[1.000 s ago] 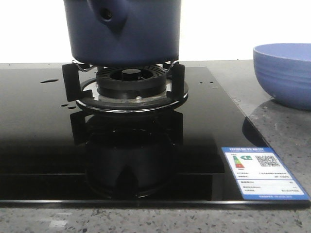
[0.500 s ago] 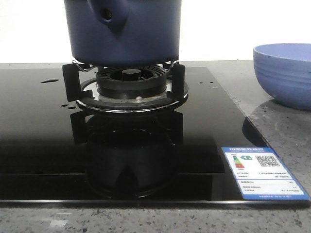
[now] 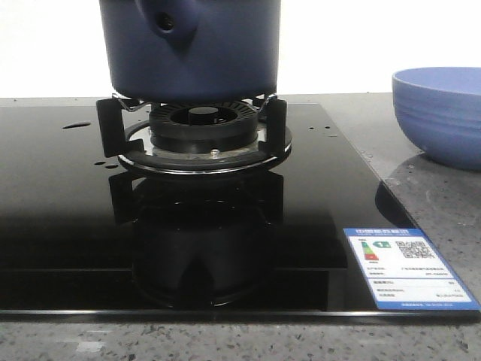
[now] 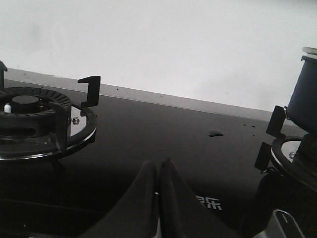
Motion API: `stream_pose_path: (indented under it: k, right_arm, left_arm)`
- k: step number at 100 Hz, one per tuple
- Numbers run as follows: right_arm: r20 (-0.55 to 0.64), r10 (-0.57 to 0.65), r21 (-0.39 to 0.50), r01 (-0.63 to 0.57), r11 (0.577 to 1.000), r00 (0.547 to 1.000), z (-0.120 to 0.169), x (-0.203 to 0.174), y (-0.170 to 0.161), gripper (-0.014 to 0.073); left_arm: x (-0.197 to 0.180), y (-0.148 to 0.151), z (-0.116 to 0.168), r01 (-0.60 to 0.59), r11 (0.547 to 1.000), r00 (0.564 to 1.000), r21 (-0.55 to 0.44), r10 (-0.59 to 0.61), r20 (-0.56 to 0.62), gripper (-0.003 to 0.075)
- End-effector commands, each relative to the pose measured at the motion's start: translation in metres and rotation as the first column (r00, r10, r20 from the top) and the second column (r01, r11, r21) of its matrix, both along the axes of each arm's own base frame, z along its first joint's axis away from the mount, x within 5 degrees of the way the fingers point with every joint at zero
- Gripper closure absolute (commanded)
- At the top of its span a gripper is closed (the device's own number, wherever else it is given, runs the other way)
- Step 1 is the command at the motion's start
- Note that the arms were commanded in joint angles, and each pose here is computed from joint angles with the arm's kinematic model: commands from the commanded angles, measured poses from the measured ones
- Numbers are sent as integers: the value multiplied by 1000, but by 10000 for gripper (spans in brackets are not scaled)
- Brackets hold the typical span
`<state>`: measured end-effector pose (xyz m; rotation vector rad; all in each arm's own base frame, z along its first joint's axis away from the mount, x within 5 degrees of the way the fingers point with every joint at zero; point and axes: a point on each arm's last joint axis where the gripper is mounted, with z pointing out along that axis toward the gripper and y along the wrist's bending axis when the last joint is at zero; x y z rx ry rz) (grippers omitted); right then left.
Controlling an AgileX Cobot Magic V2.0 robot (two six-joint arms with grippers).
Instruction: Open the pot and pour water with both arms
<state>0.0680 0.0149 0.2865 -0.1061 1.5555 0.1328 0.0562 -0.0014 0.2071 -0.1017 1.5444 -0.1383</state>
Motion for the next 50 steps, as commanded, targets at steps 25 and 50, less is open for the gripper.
stream_pose_path:
  k: [25, 50]
  right_arm:
    - [53, -197, 29, 195, 980, 979, -5, 4, -18, 647]
    - [39, -194, 54, 192, 980, 980, -57, 2, -18, 647]
  left_arm:
    - [-1, 0, -3, 2, 1000, 998, -11, -1, 65, 739]
    - [-1, 0, -3, 2, 1000, 998, -11, -1, 65, 739]
